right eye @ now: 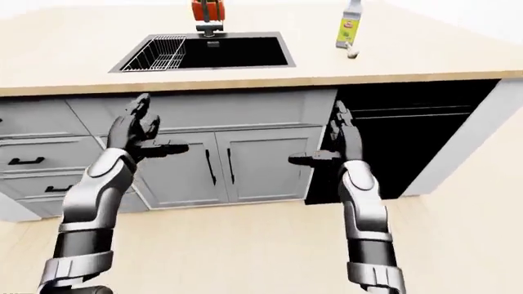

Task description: Turn the sink spout to the right.

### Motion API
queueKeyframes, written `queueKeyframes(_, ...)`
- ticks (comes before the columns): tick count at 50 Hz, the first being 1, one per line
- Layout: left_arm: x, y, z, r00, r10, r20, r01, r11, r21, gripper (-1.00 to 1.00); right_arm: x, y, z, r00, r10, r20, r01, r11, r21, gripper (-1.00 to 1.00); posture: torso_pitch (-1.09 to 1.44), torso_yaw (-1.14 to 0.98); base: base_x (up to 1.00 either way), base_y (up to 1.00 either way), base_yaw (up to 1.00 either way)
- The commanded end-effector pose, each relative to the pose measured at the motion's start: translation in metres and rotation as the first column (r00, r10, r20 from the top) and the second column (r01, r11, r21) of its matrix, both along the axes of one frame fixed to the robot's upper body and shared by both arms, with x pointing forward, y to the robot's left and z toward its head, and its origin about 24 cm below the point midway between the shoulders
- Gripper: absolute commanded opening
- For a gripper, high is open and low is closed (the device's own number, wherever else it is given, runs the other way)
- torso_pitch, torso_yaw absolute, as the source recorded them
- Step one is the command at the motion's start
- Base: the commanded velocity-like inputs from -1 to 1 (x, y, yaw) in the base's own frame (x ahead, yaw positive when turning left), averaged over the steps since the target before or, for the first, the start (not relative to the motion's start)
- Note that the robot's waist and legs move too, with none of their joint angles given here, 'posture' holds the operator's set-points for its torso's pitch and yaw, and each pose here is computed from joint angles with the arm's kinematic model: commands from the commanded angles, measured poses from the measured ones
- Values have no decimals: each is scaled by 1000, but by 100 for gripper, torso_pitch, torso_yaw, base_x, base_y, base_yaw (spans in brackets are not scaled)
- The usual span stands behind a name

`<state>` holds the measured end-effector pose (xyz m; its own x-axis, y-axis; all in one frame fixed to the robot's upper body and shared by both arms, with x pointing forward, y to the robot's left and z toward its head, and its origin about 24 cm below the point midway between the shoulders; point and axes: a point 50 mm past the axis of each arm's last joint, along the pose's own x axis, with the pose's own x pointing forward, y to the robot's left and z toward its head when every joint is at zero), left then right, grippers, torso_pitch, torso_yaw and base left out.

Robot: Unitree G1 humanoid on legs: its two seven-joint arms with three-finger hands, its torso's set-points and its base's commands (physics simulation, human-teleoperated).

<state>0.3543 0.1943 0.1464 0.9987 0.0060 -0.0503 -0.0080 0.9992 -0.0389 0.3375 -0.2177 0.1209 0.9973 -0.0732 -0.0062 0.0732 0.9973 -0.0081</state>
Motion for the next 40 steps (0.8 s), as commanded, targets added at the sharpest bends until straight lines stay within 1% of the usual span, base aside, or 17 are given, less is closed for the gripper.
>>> queueKeyframes(1,9,3,41,996,17,88,-17,1000,7,100,8,-4,30,1000,9,22,-8,1000,-20,100,0,0,0,0,0)
queueKeyframes(3,23,7,56,996,36,79,-38,999,18,100,14,-5,44,1000,16,25,-15,999,-30,100,0,0,0,0,0)
queueKeyframes(4,27,6,63,998,26,62,-28,999,31,100,20,-5,53,1000,13,18,-12,999,-41,100,0,0,0,0,0)
queueKeyframes(6,34,7,74,996,50,79,-53,998,41,100,30,-3,64,1000,14,8,-13,997,-76,100,0,0,0,0,0)
queueKeyframes(7,36,6,78,995,56,88,-62,996,71,100,33,-2,69,1000,13,6,-12,996,-88,100,0,0,0,0,0)
queueKeyframes(8,36,3,83,993,49,106,-61,992,109,100,38,-2,70,1000,-17,-14,15,988,-153,100,0,0,0,0,0)
queueKeyframes(9,37,2,87,992,47,114,-61,990,127,100,42,-2,70,999,-16,-31,11,987,-162,100,0,0,0,0,0)
queueKeyframes(10,39,3,92,992,55,113,-68,991,118,100,44,-3,74,1000,3,-16,-6,987,-158,100,0,0,0,0,0)
queueKeyframes(12,43,3,96,991,67,118,-81,989,124,100,44,-4,82,1000,14,-4,-15,987,-157,100,0,0,0,0,0)
queueKeyframes(14,45,5,101,987,92,132,-112,982,154,100,41,-4,91,999,36,12,-35,990,-137,100,0,0,0,0,0)
queueKeyframes(17,45,5,105,987,87,132,-108,982,157,100,42,-8,98,999,38,10,-37,989,-143,100,0,0,0,6,0)
queueKeyframes(19,44,5,107,985,99,140,-122,979,164,100,43,-8,100,998,53,20,-50,991,-121,100,0,0,0,0,80)
queueKeyframes(21,42,4,110,986,93,142,-117,979,169,100,43,-7,101,998,61,22,-58,991,-119,100,0,0,0,0,100)
queueKeyframes(23,42,6,114,985,97,144,-121,978,172,100,41,-8,111,997,54,51,-48,992,-116,100,0,0,0,0,50)
queueKeyframes(27,41,8,122,982,92,162,-119,978,170,100,40,-7,121,997,50,50,-43,991,-128,100,0,0,0,0,0)
queueKeyframes(28,40,9,124,982,96,166,-124,978,169,100,40,-6,123,997,62,46,-55,991,-124,100,0,0,0,0,0)
queueKeyframes(40,39,12,133,979,106,177,-136,976,167,100,39,-4,127,997,63,45,-56,989,-136,100,0,0,1,0,0)
